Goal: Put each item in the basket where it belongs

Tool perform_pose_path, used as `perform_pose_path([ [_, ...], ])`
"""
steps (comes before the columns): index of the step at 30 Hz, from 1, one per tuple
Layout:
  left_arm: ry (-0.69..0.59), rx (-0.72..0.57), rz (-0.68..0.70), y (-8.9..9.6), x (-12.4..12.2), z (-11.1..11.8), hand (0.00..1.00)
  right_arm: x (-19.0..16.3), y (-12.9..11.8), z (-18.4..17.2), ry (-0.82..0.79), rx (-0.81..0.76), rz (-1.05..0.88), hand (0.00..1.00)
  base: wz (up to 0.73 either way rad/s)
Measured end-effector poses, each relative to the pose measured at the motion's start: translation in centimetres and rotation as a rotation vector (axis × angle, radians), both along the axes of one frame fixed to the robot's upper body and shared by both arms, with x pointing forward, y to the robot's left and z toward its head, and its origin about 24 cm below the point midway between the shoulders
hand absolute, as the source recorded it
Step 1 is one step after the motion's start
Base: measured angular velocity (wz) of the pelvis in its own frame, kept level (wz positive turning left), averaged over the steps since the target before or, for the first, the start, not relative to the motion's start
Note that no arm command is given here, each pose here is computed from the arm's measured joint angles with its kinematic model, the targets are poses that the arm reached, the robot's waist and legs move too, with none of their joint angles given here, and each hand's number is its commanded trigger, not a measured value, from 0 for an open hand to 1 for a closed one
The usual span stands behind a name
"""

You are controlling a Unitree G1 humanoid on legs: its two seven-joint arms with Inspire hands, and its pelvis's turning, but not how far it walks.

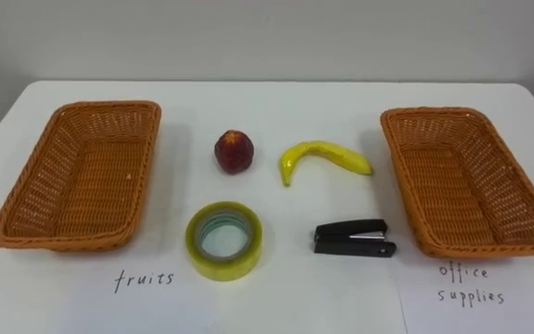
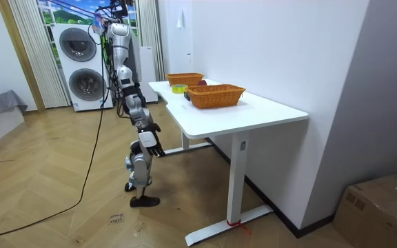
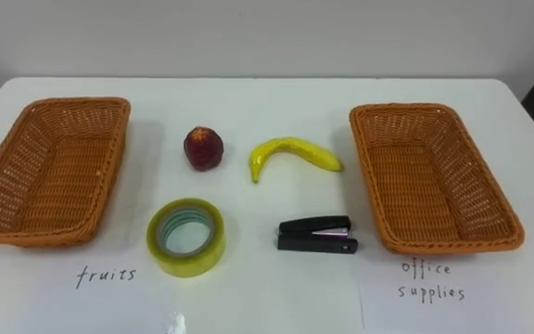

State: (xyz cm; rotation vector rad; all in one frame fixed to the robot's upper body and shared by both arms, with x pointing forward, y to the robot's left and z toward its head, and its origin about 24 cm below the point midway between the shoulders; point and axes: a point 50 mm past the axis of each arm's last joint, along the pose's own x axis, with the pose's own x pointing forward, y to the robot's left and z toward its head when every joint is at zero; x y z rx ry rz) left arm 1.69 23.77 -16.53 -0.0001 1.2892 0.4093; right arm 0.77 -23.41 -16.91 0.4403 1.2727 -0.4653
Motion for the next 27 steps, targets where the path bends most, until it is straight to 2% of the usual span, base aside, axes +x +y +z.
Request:
perform_pose_path([
  [12,0.017,0.04,0.152,1.6,-1.8,0.3,0.0,-3.4,-1.7,0.4,0.046,-0.052,-0.369,0.0,-0.05],
  [22,0.016,0.052,0.152,1.9,-2.1,0.5,0.0,-3.1,-3.4,0.9,0.019,-0.122,-0.6,0.0,-0.04],
  [25,0.018,0.071,0.179,2.6,-2.8,0.8,0.0,-1.6,-5.2,1.8,-0.051,-0.195,-0.663,0.0,-0.14],
  [27,0.013,0.093,0.204,3.3,-3.0,1.0,0.0,-0.8,-7.0,2.7,-0.096,-0.264,-0.774,0.0,0.0],
])
